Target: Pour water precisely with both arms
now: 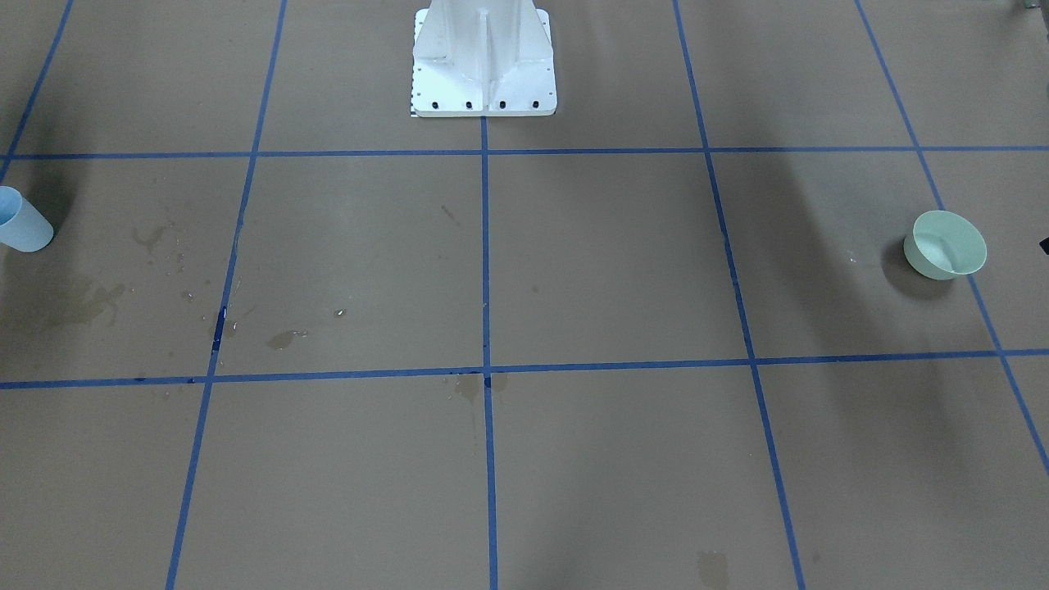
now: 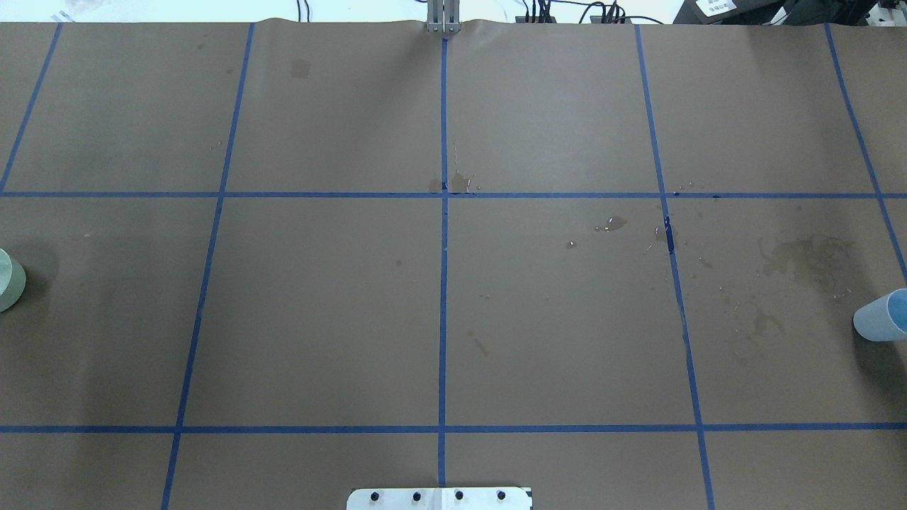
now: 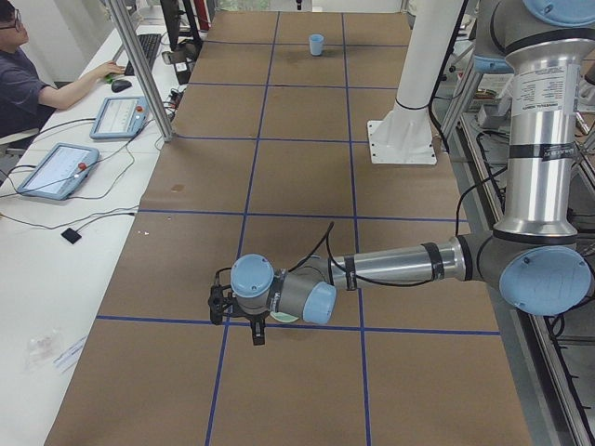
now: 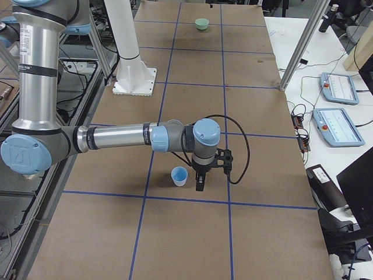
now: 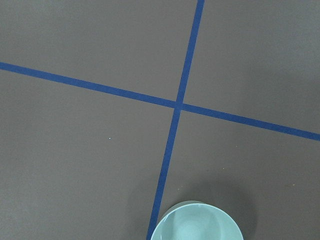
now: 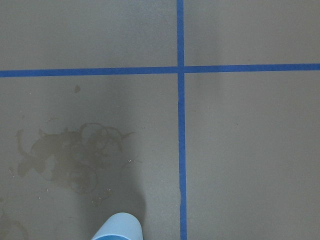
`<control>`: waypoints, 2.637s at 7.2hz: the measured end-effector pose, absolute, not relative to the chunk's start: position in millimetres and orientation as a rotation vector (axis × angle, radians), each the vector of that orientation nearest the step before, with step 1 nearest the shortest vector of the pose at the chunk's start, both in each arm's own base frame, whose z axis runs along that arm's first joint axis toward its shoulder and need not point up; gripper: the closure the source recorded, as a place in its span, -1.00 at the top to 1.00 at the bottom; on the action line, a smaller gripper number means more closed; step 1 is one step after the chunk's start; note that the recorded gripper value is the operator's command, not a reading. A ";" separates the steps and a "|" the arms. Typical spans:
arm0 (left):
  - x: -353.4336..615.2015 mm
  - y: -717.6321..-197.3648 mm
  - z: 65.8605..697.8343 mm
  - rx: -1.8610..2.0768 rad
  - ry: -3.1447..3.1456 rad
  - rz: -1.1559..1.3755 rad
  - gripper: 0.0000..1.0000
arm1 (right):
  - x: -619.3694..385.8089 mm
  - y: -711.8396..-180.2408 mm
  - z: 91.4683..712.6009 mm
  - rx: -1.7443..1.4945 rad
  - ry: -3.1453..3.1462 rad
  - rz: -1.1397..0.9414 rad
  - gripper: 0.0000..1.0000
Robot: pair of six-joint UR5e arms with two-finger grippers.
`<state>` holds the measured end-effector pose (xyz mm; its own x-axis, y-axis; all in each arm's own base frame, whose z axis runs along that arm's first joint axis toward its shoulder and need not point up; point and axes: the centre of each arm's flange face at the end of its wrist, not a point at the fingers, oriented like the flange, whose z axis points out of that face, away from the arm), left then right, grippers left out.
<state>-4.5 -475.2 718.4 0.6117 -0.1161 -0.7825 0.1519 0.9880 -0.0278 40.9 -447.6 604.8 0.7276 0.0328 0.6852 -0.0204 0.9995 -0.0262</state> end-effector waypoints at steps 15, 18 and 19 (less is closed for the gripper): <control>101.2 -490.9 666.3 -0.114 1.003 -0.142 -1.00 | 44.7 -446.7 604.4 -0.014 -0.755 0.037 0.99; 158.2 -566.2 448.6 -0.212 1.010 -0.205 -1.00 | 46.4 -443.5 603.0 -0.011 -0.756 0.040 0.99; 206.2 -569.5 381.7 -0.260 1.010 -0.238 -1.00 | 46.5 -443.7 602.7 -0.011 -0.756 0.040 0.99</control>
<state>206.2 -569.5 381.7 0.5107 -0.3144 -0.8003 0.0760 0.9436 -0.3222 46.5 -443.7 602.7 0.7271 0.0405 0.6853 -0.0325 0.9992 -0.0246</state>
